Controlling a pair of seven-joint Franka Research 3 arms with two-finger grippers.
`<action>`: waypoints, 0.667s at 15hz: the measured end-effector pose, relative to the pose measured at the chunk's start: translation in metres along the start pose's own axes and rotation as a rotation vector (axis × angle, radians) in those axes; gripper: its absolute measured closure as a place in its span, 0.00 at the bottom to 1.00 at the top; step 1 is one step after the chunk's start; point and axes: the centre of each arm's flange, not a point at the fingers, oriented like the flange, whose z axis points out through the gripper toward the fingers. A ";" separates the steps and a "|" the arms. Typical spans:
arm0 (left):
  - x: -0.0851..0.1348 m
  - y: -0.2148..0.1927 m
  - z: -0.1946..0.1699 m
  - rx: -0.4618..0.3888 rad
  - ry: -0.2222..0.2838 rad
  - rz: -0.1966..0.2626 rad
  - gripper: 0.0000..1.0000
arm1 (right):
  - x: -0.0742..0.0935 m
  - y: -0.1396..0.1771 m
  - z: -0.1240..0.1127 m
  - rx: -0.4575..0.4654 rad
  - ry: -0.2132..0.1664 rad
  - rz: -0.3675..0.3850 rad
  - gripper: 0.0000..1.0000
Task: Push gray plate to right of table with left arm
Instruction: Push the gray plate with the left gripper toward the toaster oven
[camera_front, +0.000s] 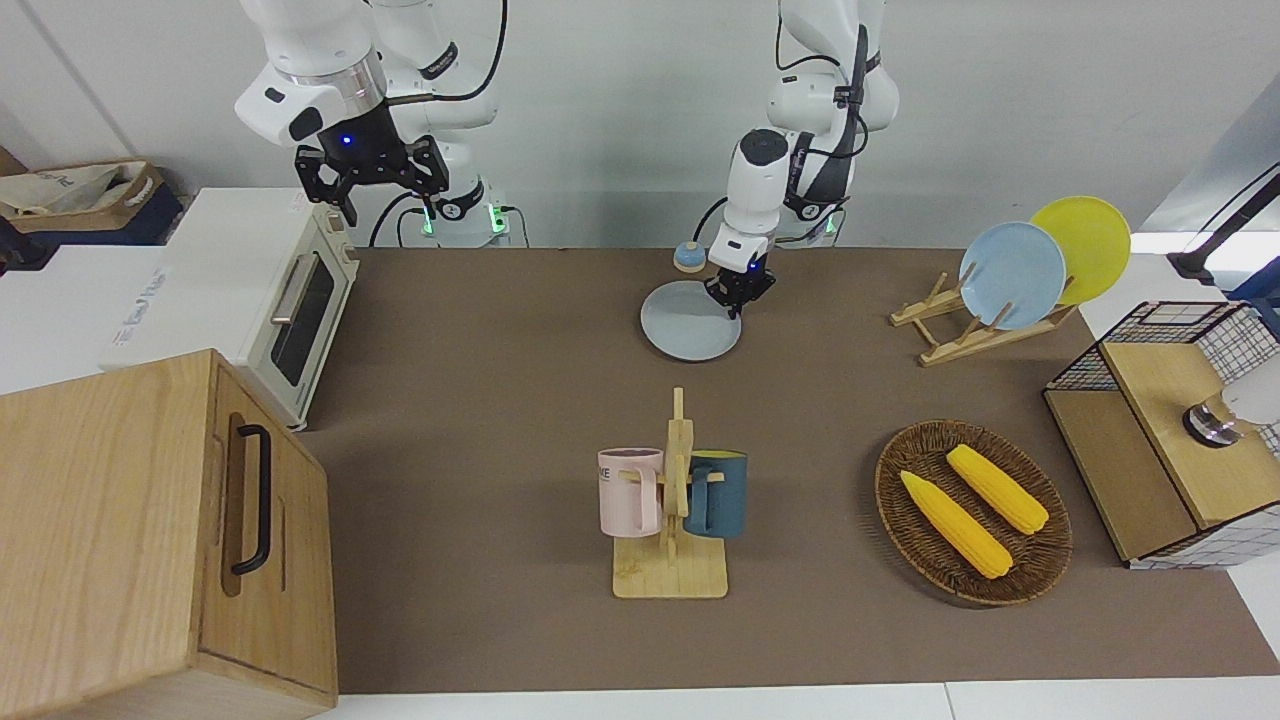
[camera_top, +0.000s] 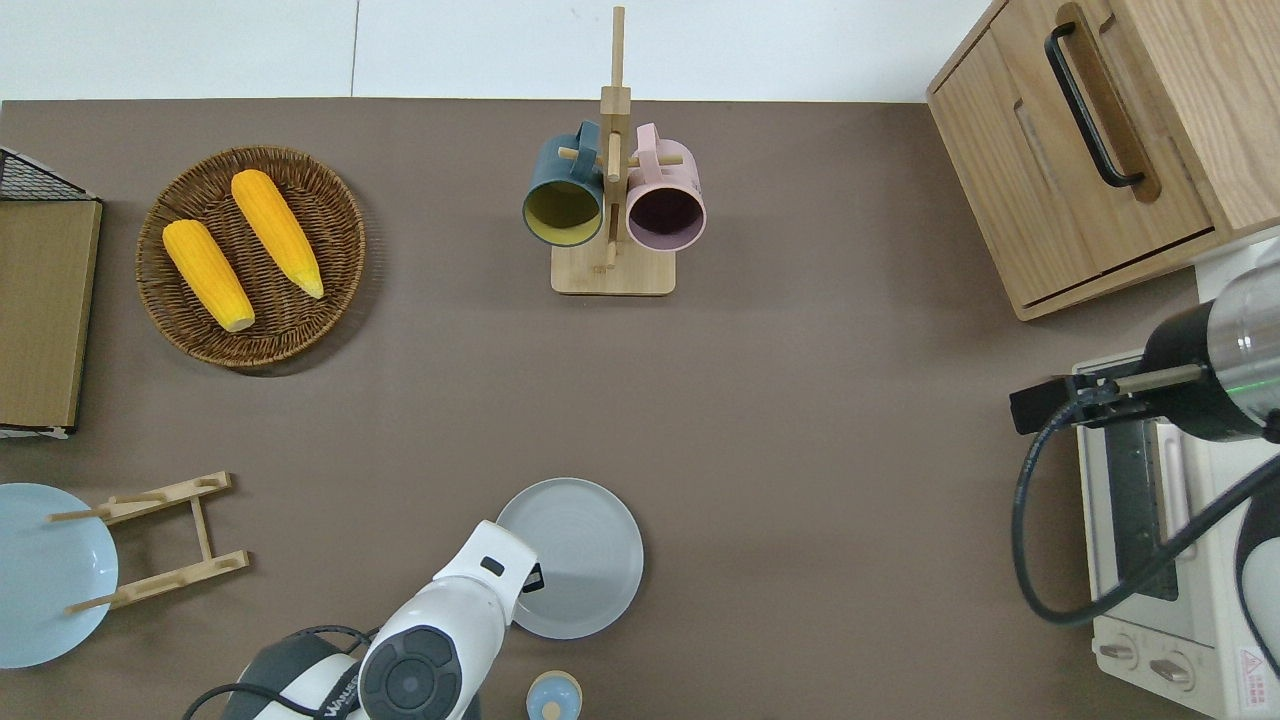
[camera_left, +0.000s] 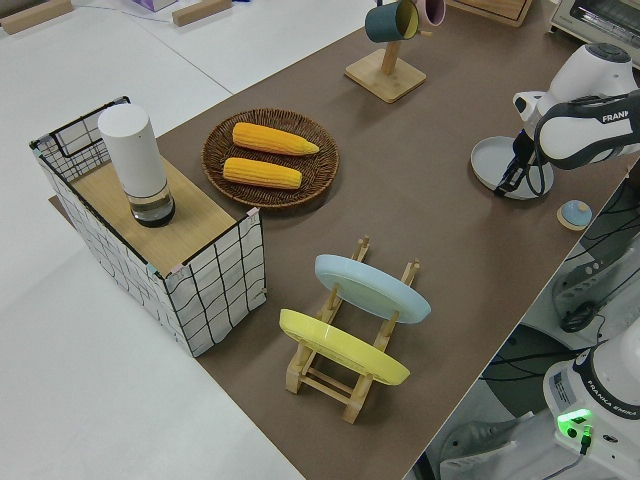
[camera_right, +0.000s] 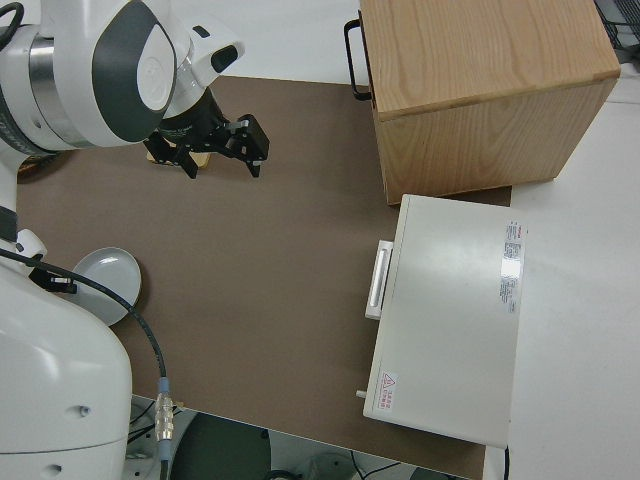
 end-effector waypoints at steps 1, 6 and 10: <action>-0.003 0.009 0.000 -0.003 -0.001 -0.010 0.95 | 0.000 0.000 0.000 0.000 0.000 0.000 0.01; -0.021 0.052 -0.002 -0.031 -0.014 -0.057 0.95 | 0.000 0.000 0.000 0.000 0.000 0.000 0.01; -0.037 0.080 -0.004 -0.050 -0.025 -0.091 0.95 | 0.000 0.000 0.000 0.000 0.000 0.000 0.01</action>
